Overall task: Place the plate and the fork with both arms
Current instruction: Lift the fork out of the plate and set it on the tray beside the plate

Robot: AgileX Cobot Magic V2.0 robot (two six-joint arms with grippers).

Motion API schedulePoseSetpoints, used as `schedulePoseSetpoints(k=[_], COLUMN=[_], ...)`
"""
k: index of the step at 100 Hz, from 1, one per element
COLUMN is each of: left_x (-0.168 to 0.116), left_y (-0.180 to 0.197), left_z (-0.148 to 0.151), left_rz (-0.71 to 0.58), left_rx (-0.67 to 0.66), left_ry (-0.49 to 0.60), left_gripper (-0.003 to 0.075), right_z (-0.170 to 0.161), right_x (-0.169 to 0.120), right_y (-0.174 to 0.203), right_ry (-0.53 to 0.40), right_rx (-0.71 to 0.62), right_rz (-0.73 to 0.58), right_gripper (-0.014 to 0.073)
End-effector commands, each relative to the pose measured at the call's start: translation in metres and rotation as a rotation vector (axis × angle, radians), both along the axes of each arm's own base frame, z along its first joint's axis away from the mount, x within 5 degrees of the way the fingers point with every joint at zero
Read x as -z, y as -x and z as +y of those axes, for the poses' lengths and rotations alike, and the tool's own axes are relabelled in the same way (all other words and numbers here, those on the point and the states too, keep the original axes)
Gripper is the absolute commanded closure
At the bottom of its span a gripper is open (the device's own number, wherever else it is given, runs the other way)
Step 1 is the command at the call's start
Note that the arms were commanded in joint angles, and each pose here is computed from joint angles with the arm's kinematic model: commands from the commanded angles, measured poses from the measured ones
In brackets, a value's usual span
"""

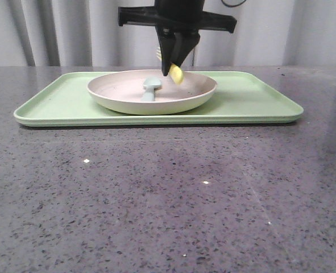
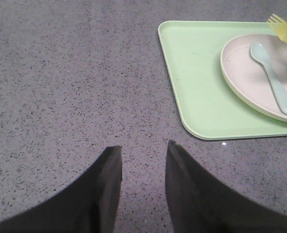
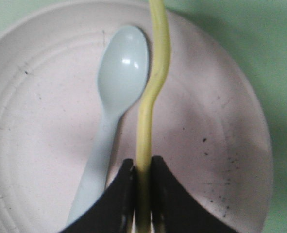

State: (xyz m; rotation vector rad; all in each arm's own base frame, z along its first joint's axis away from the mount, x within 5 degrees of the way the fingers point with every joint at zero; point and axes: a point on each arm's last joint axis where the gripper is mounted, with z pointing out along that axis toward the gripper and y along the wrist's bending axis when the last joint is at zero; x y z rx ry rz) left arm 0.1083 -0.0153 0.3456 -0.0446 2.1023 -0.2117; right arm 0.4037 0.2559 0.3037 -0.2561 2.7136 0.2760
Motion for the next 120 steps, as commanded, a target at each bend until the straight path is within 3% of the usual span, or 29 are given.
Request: schedulePoseSetpoints(k=[1,38,59,79,120], left_x=[-0.015,-0.015,-0.015,-0.015,-0.016], left_y=[-0.002,-0.002,-0.002,-0.002,-0.002], left_z=[0.000,0.000,0.000,0.000,0.000], left_rz=[-0.097,-0.097,-0.097,-0.099,-0.110], left_rx=[-0.010,-0.010,-0.010,-0.010,-0.010], left_ry=[0.021,0.021,0.021,0.022,0.023], left_gripper=[0.0500,0.0500,0.0500,0.0500,0.0500], right_z=[-0.016,-0.055,-0.079,-0.096,-0.094], right_x=[-0.049,-0.086,-0.092,-0.076,-0.023], right_y=[0.019,0.021,0.021,0.017,0.011], right_ry=[0.010,0.037,0.045,0.077,0.156], right_rx=[0.000,0.039,0.083,0.119,0.112], right_rz=[-0.044,-0.149,-0.149,-0.089,0.064], right_gripper=[0.0531,0.0531,0.0531,0.0531,0.0531])
